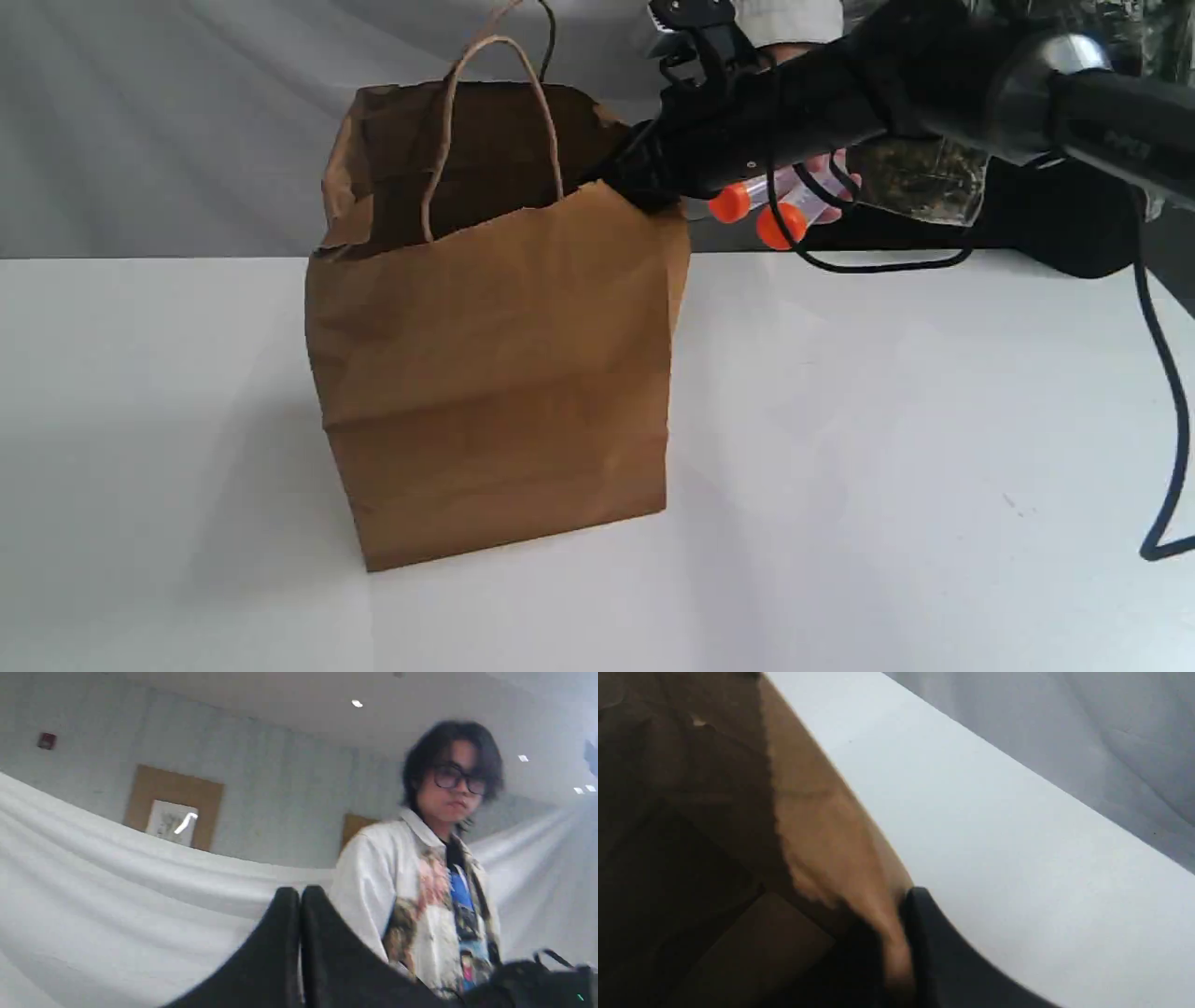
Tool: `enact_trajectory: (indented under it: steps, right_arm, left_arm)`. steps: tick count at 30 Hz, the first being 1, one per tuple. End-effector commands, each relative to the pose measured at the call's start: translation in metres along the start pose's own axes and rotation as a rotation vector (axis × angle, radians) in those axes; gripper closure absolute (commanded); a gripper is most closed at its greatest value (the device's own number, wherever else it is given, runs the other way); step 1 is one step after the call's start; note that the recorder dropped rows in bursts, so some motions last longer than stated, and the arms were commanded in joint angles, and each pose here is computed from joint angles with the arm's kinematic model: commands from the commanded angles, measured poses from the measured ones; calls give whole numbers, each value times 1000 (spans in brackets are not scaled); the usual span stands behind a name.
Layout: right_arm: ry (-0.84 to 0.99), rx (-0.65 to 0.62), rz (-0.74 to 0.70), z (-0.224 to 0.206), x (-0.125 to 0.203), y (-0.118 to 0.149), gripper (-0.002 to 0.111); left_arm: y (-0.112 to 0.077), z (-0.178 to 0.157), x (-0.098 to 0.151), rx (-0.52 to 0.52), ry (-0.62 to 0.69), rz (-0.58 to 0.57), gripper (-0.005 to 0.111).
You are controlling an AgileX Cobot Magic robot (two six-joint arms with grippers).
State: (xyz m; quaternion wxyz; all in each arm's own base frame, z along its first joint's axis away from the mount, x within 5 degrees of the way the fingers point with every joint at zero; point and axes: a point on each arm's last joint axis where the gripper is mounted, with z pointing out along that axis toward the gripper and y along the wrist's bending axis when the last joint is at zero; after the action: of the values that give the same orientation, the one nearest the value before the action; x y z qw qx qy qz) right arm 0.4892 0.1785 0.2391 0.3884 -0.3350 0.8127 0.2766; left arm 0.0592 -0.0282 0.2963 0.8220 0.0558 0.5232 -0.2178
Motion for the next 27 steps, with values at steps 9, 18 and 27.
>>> enact_trajectory:
  steps: [9, 18, 27]
  right_arm:
    - [19, -24, 3, 0, 2, 2, 108]
    - [27, -16, -7, 0, 3, 1, 108]
    - [27, -16, -9, 0, 3, 1, 108]
  left_arm:
    - [11, 140, 36, 455, 305, 82, 107]
    - [52, 185, 106, 310, 255, 637, 107]
    - [34, 207, 110, 21, 781, 271, 106]
